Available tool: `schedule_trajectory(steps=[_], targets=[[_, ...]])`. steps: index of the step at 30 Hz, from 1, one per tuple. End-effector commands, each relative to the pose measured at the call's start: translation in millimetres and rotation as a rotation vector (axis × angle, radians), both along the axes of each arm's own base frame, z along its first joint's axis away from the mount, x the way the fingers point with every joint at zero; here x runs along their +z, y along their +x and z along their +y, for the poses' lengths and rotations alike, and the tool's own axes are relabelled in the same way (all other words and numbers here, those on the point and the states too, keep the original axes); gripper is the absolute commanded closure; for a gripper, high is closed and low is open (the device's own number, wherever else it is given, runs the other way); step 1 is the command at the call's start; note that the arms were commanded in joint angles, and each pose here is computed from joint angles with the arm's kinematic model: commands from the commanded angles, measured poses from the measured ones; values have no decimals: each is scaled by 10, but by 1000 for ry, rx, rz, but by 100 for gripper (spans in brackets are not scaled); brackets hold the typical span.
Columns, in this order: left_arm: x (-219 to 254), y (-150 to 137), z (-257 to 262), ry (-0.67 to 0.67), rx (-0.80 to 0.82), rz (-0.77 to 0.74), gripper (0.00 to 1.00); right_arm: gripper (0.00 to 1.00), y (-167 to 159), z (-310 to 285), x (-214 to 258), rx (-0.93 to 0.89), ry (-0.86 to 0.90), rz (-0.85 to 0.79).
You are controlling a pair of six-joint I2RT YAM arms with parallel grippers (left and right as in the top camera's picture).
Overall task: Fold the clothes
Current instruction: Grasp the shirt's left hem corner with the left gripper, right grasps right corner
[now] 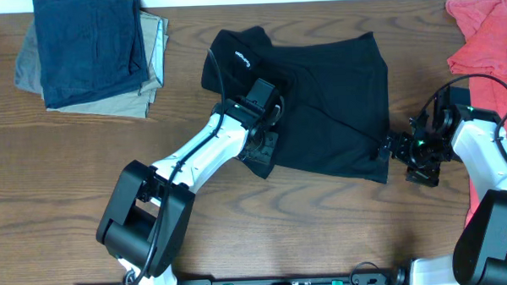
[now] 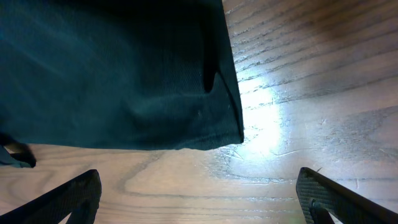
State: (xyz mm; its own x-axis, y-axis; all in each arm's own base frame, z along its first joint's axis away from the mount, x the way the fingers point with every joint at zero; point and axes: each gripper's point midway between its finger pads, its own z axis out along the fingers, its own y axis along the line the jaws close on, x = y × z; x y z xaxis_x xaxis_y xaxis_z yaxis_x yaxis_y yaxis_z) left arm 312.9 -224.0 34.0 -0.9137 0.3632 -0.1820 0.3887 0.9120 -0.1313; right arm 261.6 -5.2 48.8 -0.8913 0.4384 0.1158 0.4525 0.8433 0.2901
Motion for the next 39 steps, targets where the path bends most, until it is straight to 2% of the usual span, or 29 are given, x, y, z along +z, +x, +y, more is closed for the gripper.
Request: schedule_trajectory(steps=[1,2,4,6,8,14,19,25,28,32,35,36,37,39], targets=[[34,55,-17,0,3,-18,58,2,-6,23,12,19,6,-7],[34,54,-16,0,3,-18,60,2,-4,22,13,19,6,-7],[33,52,-15,1,3,-17,76,1,-5,23,12,19,6,-7],[33,52,-15,1,3,-17,78,1,-5,23,12,19,6,-7],[33,52,-14,1,3,-17,94,1,-7,23,12,19,6,-6],[88,35,16,5,7,-15,94,2,-36,28,9,22,8,4],[557,52,166,-34,47,-76,94,1,-40,18,6,59,1,-5],[1316,10,675,-85,179,-202,94,2,-48,21,7,59,2,-2],[1471,-63,964,-58,243,-221,94,4,-49,20,7,58,2,-1],[1440,-216,1216,-18,298,-160,94,4,-48,21,7,58,2,-2],[1309,-308,1294,11,312,-103,91,5,-56,30,10,58,8,1],[1264,-335,1307,21,313,-85,77,4,-63,32,10,57,9,4],[1213,-362,1315,30,313,-65,56,4,-74,34,11,57,10,9],[1116,-406,1329,47,312,-32,55,3,-104,40,13,58,12,22]])
